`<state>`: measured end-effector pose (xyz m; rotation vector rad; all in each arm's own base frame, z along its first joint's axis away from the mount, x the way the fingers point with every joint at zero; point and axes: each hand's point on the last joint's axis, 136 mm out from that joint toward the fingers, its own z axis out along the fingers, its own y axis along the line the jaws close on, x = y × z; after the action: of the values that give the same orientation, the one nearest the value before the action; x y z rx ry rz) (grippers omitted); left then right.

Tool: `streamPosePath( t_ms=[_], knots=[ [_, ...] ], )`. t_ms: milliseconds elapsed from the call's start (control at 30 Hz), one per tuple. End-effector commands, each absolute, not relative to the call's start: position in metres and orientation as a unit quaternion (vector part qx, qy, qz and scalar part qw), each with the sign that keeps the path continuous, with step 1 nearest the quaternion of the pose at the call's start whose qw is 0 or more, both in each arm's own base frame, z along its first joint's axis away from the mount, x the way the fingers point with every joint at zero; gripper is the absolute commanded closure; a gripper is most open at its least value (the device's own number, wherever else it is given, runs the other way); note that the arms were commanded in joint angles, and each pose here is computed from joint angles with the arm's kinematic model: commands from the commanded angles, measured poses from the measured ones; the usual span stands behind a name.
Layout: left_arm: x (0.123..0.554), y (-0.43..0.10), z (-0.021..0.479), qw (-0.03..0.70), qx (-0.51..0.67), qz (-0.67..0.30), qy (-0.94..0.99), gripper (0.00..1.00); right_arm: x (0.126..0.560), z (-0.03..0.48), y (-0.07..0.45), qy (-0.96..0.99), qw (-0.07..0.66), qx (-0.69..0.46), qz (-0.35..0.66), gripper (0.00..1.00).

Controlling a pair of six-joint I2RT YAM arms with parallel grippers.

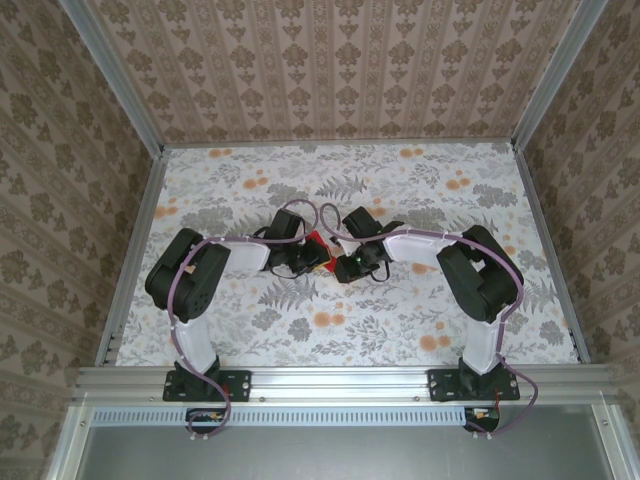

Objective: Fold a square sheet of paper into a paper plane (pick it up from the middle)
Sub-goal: Fold the wing for the fifth time at the center of the table.

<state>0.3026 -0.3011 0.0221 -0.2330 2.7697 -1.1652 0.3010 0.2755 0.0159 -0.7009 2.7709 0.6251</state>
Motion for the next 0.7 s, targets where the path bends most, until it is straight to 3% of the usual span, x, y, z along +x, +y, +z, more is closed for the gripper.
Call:
streamPosePath(
  t_ms=[0, 167, 333, 667],
  knots=[
    [0.293, -0.280, -0.008, 0.035, -0.105, -0.333, 0.936, 0.82, 0.307, 0.010, 0.270, 0.944, 0.121, -0.252, 0.176, 0.79],
    [0.301, -0.283, 0.009, 0.050, -0.097, -0.353, 0.929, 0.81, 0.307, 0.012, 0.273, 0.943, 0.121, -0.248, 0.183, 0.89],
    [0.310, -0.285, 0.036, 0.085, -0.077, -0.390, 0.914, 0.77, 0.302, 0.021, 0.286, 0.935, 0.098, -0.223, 0.258, 0.99],
    [0.304, -0.288, 0.060, 0.139, -0.025, -0.447, 0.883, 0.74, 0.301, 0.043, 0.303, 0.898, 0.050, -0.134, 0.417, 1.00]
  ],
)
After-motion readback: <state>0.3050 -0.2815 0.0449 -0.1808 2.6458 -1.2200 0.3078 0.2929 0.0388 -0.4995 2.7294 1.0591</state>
